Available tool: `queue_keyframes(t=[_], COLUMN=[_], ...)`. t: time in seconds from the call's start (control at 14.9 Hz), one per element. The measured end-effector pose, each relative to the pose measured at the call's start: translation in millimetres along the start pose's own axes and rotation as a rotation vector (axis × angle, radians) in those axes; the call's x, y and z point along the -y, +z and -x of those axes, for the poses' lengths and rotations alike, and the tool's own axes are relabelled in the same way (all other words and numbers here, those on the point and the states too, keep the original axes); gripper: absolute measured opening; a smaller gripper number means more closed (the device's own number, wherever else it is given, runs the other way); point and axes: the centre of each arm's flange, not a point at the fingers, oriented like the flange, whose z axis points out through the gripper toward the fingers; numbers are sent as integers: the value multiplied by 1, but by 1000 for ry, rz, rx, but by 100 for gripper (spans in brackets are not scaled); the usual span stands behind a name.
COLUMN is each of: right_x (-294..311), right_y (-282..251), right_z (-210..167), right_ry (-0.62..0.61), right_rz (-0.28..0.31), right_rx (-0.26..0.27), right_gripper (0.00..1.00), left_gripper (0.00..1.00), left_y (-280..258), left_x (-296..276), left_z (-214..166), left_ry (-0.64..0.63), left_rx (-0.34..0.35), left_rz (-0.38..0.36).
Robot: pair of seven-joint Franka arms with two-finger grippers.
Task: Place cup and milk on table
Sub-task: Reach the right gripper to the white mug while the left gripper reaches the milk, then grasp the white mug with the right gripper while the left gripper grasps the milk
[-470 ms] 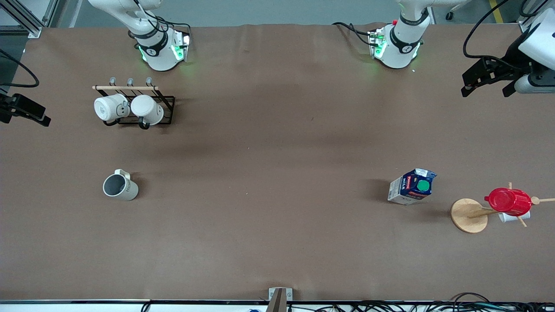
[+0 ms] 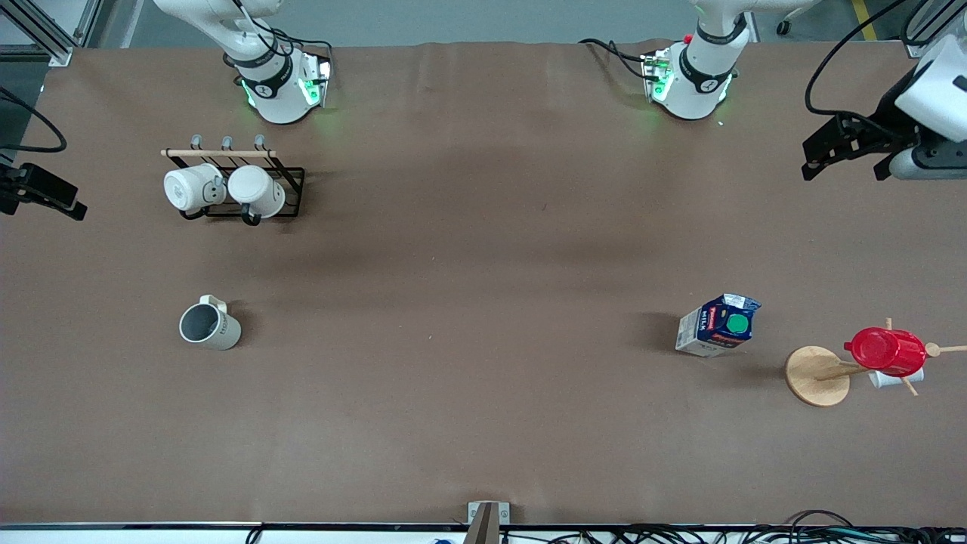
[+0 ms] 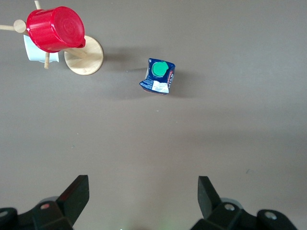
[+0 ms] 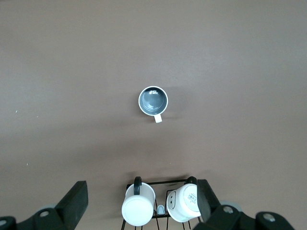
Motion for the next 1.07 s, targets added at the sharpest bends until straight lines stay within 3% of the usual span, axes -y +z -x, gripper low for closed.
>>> queue_keyframes(t=[0.54, 0.87, 1.07], right_x=[1, -24, -34], right_y=[23, 160, 246], right_z=[-12, -82, -98], right_ry=[-10, -154, -193], right_rz=[3, 25, 40], right_rx=[22, 46, 23], right_gripper=[100, 100, 100], left_gripper=[100, 100, 100], left_y=[148, 222, 249], left_x=[-4, -9, -11], left_z=[-84, -115, -120], left_ry=[14, 64, 78], left_rx=[-14, -16, 12], left_rz=[7, 13, 15])
